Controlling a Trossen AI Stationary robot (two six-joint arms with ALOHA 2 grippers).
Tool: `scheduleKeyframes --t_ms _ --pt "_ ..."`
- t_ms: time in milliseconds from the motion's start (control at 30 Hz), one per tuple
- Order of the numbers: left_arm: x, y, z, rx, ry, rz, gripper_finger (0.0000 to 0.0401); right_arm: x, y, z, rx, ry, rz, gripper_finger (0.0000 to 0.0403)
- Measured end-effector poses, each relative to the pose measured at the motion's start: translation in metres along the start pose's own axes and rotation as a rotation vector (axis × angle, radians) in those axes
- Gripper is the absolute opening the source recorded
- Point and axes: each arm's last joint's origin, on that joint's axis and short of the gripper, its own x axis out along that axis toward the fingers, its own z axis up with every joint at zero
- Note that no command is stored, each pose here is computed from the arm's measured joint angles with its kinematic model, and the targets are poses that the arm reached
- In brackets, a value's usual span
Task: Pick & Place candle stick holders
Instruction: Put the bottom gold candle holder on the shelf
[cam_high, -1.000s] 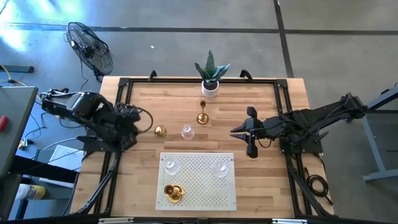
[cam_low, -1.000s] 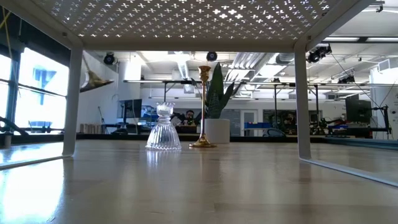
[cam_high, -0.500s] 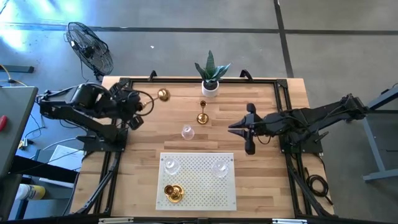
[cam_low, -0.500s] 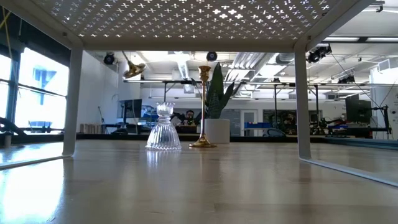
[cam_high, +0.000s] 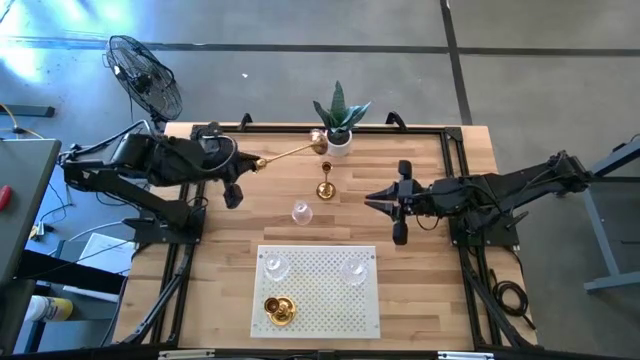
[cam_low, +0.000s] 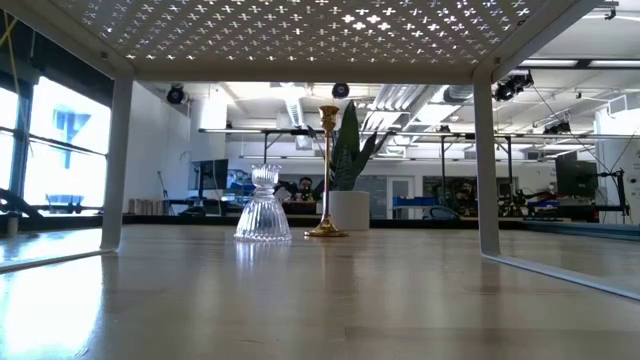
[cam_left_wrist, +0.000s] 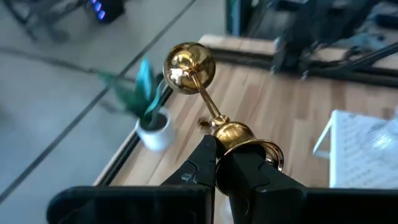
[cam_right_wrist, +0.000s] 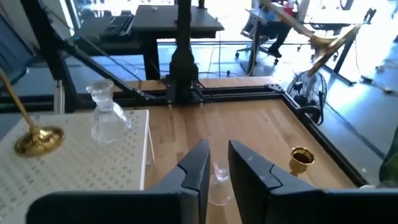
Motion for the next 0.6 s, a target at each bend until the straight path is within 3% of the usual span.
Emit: scheduleKeyframes --t_ms 100,300,600 --pt "0.004 -0.005 0.005 0.041 -0.034 -0.055 0.0009 0.000 0.001 0.000 -0.025 0.003 0.033 0.0046" --pt "0.016 -0.013 0.009 0.100 -0.040 -0.047 0.0005 0.000 0.004 0.003 -0.076 -0.032 0.105 0.0046" --pt "0.049 -0.038 0.012 0.150 -0.027 -0.103 0.0005 0.004 0.030 0.010 -0.409 -0.179 0.151 0.0077"
